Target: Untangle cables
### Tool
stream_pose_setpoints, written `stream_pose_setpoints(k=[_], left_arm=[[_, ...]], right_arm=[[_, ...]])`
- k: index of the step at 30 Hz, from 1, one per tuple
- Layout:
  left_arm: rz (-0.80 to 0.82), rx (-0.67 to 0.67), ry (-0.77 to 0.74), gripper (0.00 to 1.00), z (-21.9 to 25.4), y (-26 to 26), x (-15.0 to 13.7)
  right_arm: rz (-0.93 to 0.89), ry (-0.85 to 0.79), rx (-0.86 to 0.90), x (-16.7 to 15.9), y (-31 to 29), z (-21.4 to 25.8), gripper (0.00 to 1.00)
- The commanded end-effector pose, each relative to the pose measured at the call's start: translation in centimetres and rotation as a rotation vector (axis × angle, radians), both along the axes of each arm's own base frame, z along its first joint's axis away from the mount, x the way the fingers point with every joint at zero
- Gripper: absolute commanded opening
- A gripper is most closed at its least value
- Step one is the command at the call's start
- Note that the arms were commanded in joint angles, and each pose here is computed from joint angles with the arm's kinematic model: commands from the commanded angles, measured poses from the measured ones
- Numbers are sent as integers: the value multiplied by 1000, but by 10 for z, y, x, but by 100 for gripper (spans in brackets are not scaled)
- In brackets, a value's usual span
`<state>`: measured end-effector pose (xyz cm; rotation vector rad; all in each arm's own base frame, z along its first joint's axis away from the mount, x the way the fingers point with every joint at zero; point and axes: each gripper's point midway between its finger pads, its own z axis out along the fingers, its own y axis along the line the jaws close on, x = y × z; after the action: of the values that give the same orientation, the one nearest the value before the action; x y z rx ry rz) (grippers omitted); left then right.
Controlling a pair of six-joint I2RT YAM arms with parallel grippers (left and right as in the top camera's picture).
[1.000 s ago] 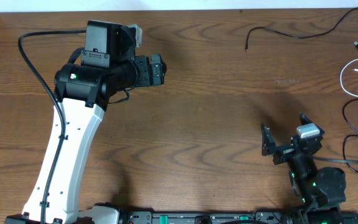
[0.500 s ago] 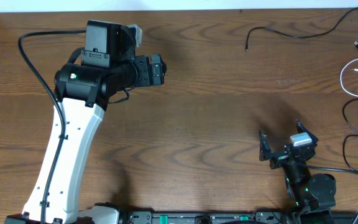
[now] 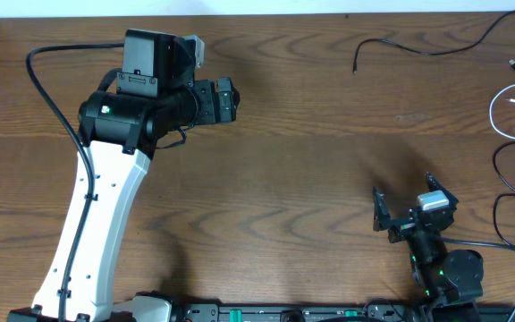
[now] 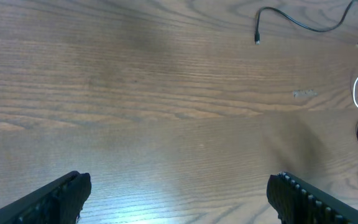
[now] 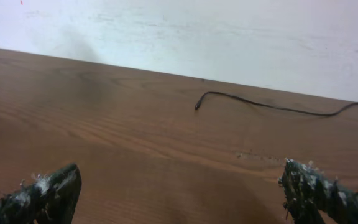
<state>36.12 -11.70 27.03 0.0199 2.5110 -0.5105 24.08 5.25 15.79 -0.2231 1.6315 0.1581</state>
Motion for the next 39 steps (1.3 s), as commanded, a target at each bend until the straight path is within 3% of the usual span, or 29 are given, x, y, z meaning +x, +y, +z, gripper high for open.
stream_pose_setpoints(k=[1, 20, 31, 39], left_arm=[[-9, 20, -15, 96, 2, 1, 1], [94, 163, -80, 96, 7, 33, 0], [59, 185, -372, 96, 19, 47, -37], [108, 170, -662, 96, -18, 67, -75]], right_arm=[[-15, -7, -14, 0, -3, 0, 99], [-15, -7, -14, 0, -3, 0, 99], [-15, -7, -14, 0, -3, 0, 99], [-15, -7, -14, 0, -3, 0, 99]])
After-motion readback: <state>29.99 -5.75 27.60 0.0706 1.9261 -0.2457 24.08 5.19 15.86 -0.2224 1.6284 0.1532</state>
